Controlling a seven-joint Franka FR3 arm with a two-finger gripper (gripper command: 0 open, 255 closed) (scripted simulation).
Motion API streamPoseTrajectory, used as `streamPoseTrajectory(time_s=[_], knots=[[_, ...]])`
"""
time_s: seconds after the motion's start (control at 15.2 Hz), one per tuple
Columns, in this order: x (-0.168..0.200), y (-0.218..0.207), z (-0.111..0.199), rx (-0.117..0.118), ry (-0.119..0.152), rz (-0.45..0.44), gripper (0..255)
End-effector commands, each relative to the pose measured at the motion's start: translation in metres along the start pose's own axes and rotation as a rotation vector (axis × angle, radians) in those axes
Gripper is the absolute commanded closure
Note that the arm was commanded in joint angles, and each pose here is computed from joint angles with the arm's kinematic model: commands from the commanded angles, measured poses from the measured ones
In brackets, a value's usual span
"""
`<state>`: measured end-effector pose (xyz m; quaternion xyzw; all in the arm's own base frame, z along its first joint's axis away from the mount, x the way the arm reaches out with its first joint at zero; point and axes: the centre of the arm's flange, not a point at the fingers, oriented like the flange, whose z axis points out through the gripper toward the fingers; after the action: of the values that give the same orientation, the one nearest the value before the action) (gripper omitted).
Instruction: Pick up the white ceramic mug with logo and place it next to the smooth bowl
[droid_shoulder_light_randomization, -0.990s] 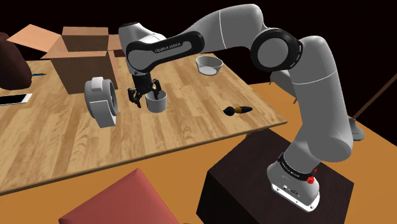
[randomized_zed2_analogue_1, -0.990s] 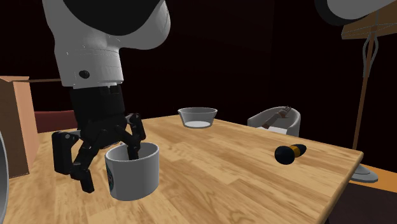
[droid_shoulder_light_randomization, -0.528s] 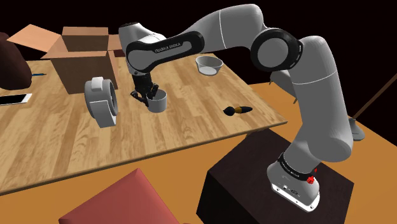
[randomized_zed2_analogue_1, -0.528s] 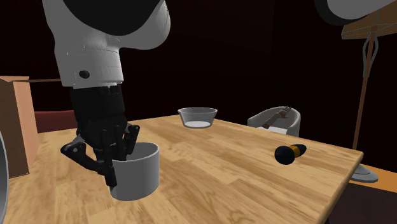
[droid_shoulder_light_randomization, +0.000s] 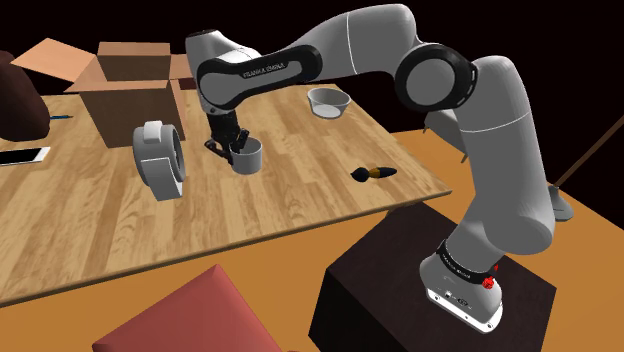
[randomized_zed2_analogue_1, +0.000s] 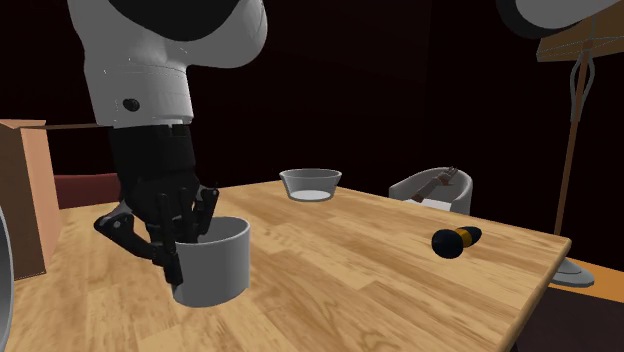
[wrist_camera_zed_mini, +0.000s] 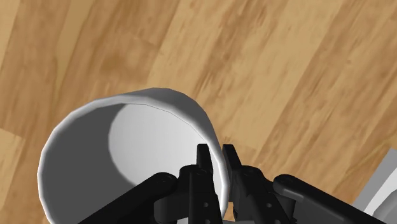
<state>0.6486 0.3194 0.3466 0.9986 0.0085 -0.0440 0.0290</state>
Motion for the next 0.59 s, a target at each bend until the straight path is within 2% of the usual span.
streamPoseTrajectory(time_s=[0.0,0.53], knots=[[-0.001,0.0,-0.01,0.0,0.0,0.0,255],[-0.005,0.003,-0.052,0.0,0.0,0.0,255]])
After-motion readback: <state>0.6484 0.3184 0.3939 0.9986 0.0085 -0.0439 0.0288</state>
